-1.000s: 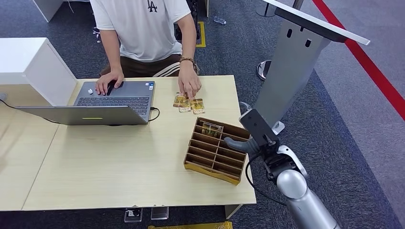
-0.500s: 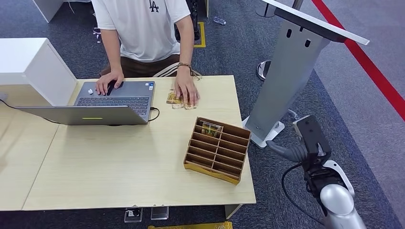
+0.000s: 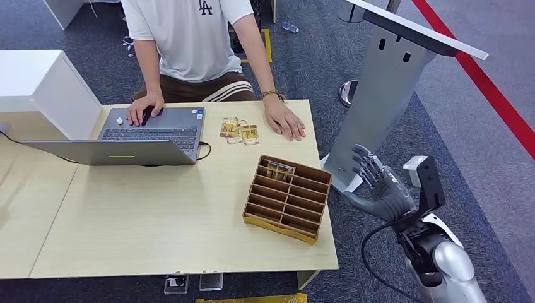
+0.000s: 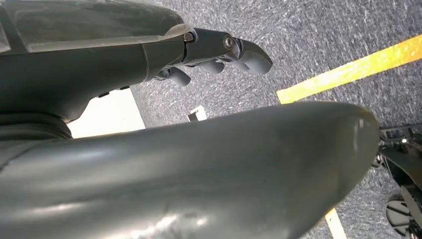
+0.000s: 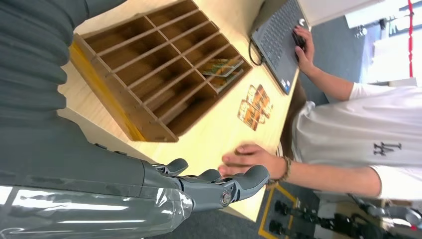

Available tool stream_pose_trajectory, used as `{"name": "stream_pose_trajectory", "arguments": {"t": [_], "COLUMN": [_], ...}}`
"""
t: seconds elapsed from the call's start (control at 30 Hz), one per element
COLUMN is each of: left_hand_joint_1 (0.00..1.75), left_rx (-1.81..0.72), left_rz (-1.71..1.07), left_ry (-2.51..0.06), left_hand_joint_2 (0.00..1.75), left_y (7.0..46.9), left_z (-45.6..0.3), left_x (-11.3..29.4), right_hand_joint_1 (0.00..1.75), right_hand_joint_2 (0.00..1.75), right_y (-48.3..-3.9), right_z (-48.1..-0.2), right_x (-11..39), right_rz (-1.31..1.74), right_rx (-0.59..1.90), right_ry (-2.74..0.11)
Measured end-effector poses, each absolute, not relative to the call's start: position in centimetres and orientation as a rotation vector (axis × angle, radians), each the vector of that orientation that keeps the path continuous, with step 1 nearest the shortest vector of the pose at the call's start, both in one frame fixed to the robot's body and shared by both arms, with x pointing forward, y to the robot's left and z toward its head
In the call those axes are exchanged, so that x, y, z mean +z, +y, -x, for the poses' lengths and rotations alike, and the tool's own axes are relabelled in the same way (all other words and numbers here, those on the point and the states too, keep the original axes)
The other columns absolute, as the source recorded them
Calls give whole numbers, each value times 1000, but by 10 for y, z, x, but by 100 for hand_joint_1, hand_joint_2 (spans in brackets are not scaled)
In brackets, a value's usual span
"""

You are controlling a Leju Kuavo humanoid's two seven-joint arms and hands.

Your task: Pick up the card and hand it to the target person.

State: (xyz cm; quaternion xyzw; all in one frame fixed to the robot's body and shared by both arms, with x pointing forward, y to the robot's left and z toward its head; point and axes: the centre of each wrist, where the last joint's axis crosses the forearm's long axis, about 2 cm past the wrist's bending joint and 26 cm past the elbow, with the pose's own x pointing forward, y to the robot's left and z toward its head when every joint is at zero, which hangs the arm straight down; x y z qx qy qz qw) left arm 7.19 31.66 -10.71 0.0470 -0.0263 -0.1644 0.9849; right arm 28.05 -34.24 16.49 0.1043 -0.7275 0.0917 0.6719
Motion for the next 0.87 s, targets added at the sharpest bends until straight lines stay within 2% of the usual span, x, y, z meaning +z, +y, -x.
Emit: {"name": "stream_pose_trajectory", "arguments": {"t": [0.87], "left_hand_joint_1": [0], "left_rx": [-339], "left_rz": [-106], "left_ry": [-74], "left_hand_joint_2": [0], "left_y": [320], "left_z": [-72], "left_x": [-107], "right_hand_joint_1": [0], "right_hand_joint_2": [175], "right_y": [-343], "right_z": [-269], "right_x": [149], "right_rz": [-183], "right_rx": [331], "right_ry": [-1477]}}
